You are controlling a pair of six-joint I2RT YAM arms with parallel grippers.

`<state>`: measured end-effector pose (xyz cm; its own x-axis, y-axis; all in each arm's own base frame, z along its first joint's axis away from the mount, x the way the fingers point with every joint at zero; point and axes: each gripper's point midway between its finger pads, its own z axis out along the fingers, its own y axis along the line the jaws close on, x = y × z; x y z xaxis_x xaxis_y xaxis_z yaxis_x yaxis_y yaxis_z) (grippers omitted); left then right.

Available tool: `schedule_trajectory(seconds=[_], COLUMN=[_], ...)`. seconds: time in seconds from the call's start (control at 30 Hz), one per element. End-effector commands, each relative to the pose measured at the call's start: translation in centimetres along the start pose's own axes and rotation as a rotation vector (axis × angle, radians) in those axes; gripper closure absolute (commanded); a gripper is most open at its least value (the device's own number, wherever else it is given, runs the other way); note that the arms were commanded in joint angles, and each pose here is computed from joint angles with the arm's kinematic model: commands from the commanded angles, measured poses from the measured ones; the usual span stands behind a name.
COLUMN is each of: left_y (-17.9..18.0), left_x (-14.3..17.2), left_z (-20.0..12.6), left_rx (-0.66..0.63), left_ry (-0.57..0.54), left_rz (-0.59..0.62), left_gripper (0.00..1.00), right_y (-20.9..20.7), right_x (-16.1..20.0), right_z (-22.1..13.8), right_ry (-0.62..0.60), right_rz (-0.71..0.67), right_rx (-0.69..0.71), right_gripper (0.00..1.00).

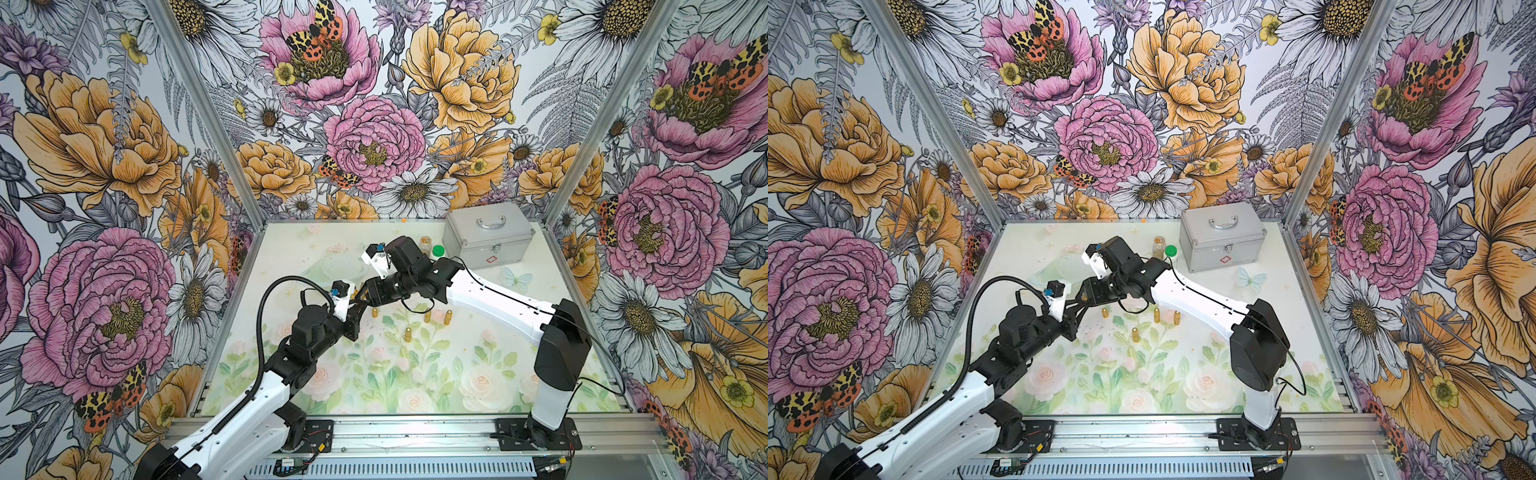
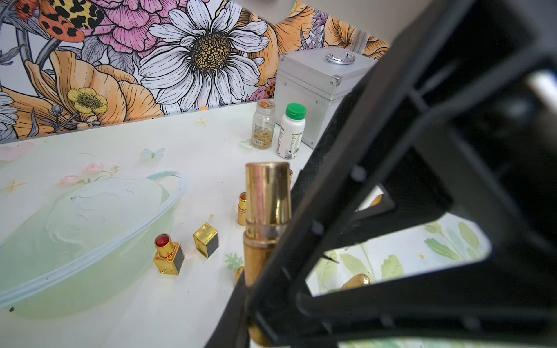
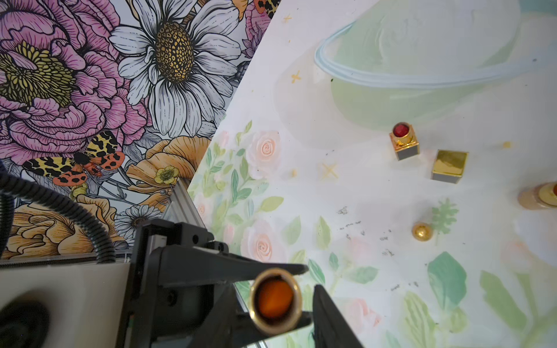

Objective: Open the lipstick cap
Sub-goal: Place the lipstick at the center of the board.

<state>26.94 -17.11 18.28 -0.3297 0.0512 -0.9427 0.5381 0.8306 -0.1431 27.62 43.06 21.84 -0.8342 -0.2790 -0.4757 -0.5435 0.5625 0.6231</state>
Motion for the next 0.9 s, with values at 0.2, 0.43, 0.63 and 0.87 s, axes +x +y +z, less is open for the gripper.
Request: schedule_trajectory(seconds=[0.2, 0.43, 0.63, 0.87], left_y=[-1.0, -1.0, -1.0, -1.0], left_x=[-2.6, -2.6, -2.6, -2.6], left_z=[-0.2, -0.2, -0.2, -0.2], left_rx=[0.039, 0.039, 0.039, 0.035], left_ry=[-0.071, -0.072, -0.074, -0.075], left_rz=[0.033, 0.034, 0.033, 0.033], left_gripper=[1.00, 1.00, 1.00, 0.88], right_y=[0.7, 0.4, 0.3, -0.2], right_x=[-0.9, -1.3, -1.7, -2.5], right_z=[0.2, 0.0, -0.4, -1.1], right_ry=[-0.015, -0.028, -0.045, -0.084], right_rz=[-0.011, -0.010, -0.010, -0.022], right_rx=[-0.030, -0.019, -0.010, 0.025], right_gripper=[0.68, 0.74, 0.78, 0.79])
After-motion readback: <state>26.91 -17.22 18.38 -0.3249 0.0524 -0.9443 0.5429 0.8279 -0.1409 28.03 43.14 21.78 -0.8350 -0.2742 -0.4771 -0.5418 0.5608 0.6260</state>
